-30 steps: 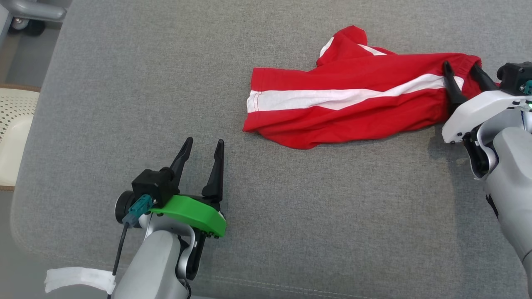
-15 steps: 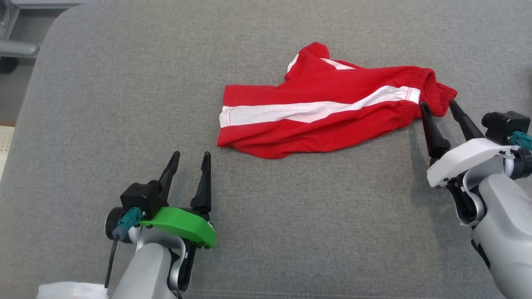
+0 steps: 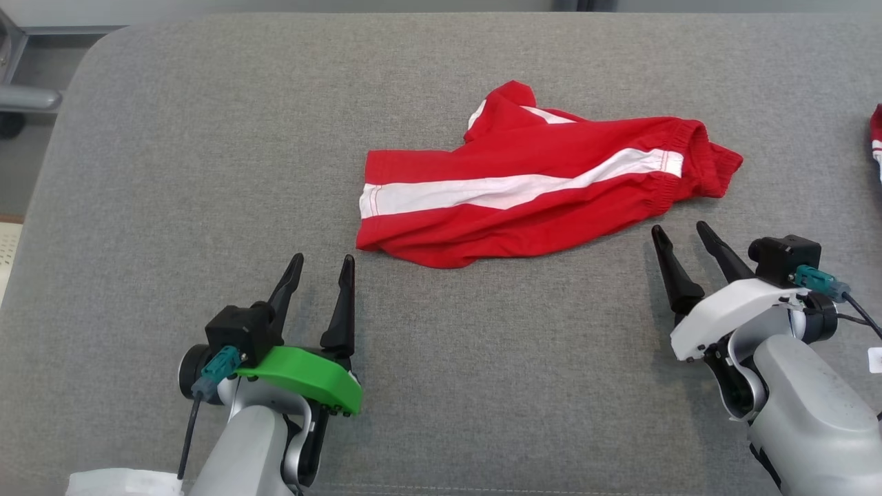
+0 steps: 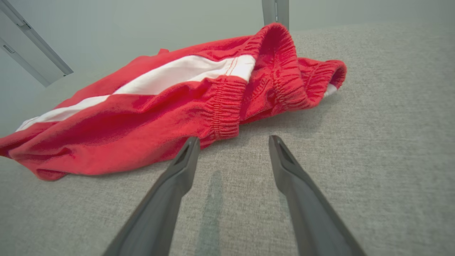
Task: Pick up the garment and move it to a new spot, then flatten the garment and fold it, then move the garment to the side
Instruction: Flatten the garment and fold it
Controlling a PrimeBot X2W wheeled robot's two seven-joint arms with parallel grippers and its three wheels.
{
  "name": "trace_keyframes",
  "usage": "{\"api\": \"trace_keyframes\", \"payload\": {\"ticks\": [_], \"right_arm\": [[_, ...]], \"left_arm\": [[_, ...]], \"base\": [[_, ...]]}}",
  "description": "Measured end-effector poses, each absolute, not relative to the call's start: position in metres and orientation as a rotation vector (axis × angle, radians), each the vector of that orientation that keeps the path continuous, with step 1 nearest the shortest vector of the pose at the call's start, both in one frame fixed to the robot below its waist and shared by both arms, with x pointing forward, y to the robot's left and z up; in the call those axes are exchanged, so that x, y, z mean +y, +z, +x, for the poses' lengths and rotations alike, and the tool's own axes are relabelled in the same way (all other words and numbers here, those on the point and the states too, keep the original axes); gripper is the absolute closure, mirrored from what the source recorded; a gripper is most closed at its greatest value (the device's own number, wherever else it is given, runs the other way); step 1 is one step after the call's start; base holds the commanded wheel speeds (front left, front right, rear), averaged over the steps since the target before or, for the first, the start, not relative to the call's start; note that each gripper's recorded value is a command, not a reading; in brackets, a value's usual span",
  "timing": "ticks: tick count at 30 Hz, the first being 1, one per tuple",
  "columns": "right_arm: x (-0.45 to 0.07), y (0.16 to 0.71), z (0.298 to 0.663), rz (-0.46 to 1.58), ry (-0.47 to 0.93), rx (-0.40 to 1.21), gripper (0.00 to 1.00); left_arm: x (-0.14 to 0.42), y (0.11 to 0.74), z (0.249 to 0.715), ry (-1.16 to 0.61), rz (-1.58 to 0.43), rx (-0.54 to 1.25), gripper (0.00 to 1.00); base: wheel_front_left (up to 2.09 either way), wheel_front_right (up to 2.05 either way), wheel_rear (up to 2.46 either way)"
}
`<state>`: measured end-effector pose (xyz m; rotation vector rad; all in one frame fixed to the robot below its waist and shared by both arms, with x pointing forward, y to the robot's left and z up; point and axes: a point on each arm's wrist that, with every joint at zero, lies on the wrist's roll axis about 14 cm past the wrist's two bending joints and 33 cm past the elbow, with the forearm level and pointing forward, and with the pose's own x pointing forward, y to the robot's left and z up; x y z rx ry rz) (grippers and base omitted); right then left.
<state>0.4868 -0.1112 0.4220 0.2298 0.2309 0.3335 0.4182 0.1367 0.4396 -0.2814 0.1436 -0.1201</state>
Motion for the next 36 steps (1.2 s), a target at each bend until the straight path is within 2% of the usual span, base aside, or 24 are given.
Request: {"api": "trace_keyframes", "payload": {"ticks": [16, 17, 18, 19, 26, 36], "right_arm": [[-0.06, 0.397, 0.503, 0.313, 0.385, 0.306, 0.0], [-0.057, 0.395, 0.503, 0.32, 0.387, 0.311, 0.21], [-0.055, 0.395, 0.503, 0.318, 0.393, 0.312, 0.69], [-0.054, 0.396, 0.505, 0.32, 0.395, 0.309, 1.0], [-0.064, 0.405, 0.504, 0.335, 0.373, 0.278, 1.0], [-0.102, 0.395, 0.457, 0.295, 0.333, 0.323, 1.0]], "left_arm": [[0.162, 0.43, 0.404, -0.053, -0.262, 0.171, 0.0], [0.163, 0.43, 0.404, -0.05, -0.262, 0.172, 0.0], [0.163, 0.43, 0.404, -0.048, -0.261, 0.171, 0.0], [0.164, 0.429, 0.404, -0.046, -0.261, 0.172, 0.0], [0.16, 0.43, 0.404, -0.057, -0.262, 0.171, 0.0], [0.146, 0.433, 0.395, -0.098, -0.27, 0.169, 0.0]], "base": [[0.0, 0.0, 0.0], [0.0, 0.0, 0.0], [0.0, 0.0, 0.0], [0.0, 0.0, 0.0], [0.0, 0.0, 0.0], [0.0, 0.0, 0.0]]}}
